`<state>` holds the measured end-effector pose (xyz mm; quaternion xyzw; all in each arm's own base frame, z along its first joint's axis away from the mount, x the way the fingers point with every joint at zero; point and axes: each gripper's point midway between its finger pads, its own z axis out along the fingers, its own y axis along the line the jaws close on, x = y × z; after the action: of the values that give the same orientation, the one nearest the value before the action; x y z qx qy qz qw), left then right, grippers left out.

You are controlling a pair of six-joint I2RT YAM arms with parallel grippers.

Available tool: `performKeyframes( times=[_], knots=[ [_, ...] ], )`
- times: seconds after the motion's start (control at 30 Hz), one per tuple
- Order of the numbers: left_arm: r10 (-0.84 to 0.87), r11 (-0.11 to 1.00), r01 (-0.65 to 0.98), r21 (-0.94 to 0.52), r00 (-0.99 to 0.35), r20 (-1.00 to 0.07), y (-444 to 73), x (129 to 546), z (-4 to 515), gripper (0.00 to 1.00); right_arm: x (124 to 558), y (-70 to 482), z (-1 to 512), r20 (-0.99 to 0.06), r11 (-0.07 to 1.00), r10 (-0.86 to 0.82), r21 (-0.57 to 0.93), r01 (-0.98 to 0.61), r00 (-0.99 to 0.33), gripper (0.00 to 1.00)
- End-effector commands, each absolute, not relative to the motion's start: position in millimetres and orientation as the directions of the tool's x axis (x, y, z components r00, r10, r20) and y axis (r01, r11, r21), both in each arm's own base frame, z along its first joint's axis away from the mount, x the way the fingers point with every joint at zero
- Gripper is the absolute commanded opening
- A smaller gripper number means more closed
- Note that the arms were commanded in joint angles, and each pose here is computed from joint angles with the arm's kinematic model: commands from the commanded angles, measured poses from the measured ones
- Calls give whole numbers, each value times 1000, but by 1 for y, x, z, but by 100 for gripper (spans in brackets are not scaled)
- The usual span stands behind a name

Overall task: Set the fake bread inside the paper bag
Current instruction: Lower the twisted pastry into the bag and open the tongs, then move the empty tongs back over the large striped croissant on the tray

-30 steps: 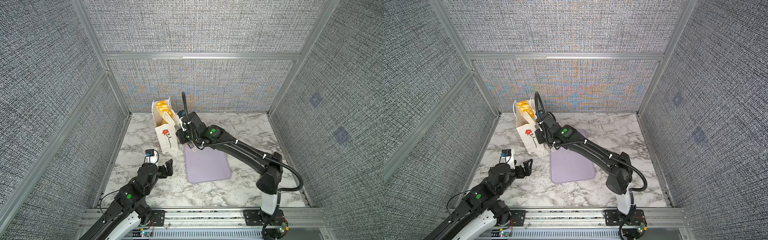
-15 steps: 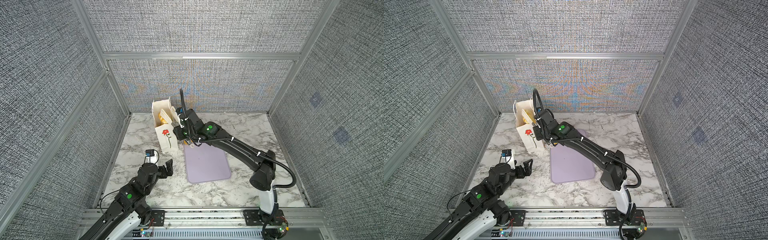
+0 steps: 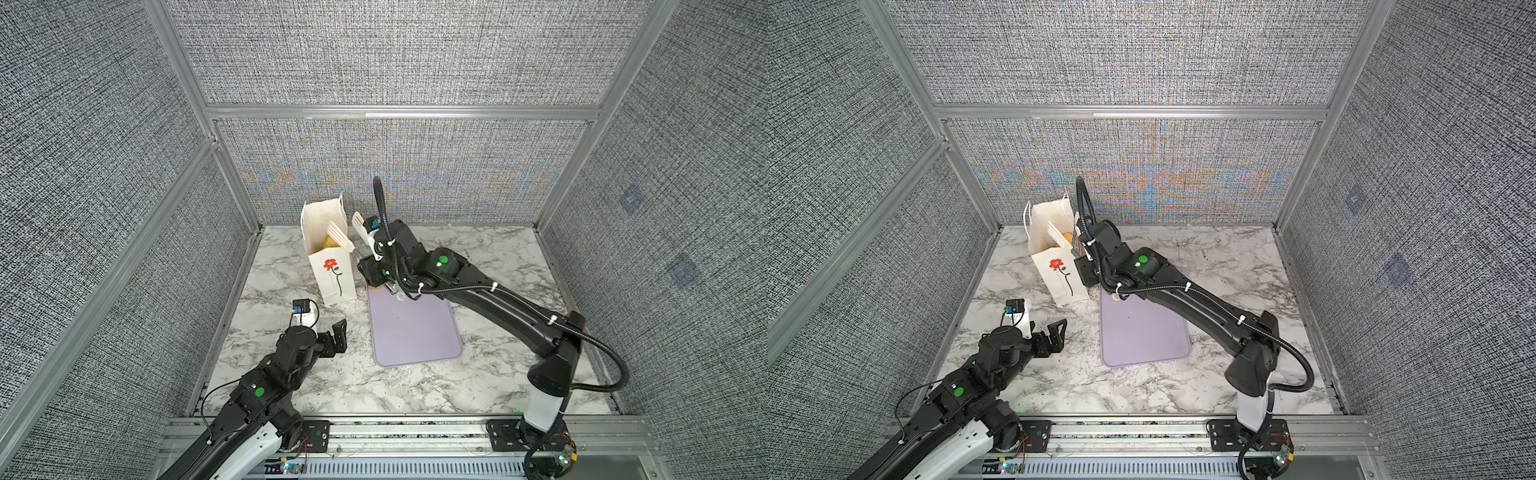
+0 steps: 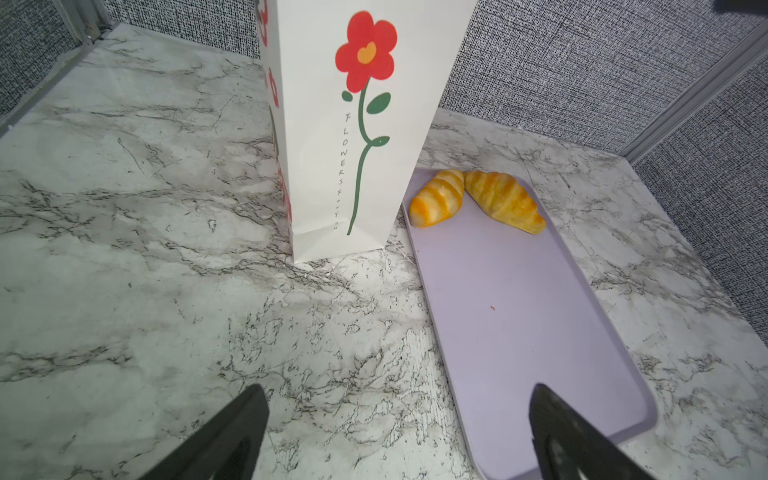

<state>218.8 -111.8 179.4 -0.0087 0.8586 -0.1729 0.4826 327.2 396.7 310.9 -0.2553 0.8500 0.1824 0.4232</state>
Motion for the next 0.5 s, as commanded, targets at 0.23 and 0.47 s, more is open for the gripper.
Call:
performKeyframes(
  times=[0.23,0.47],
  knots=[
    [-234,892,205,-403,-554,-799,-134,220,178,99,313,307,292,-798,879,-295,-11,-477,-525,57],
    [-224,892,209,-401,-565,-794,-136,219,172,99,309,247,252,-741,918,-304,-61,-391,-598,57]
  ],
)
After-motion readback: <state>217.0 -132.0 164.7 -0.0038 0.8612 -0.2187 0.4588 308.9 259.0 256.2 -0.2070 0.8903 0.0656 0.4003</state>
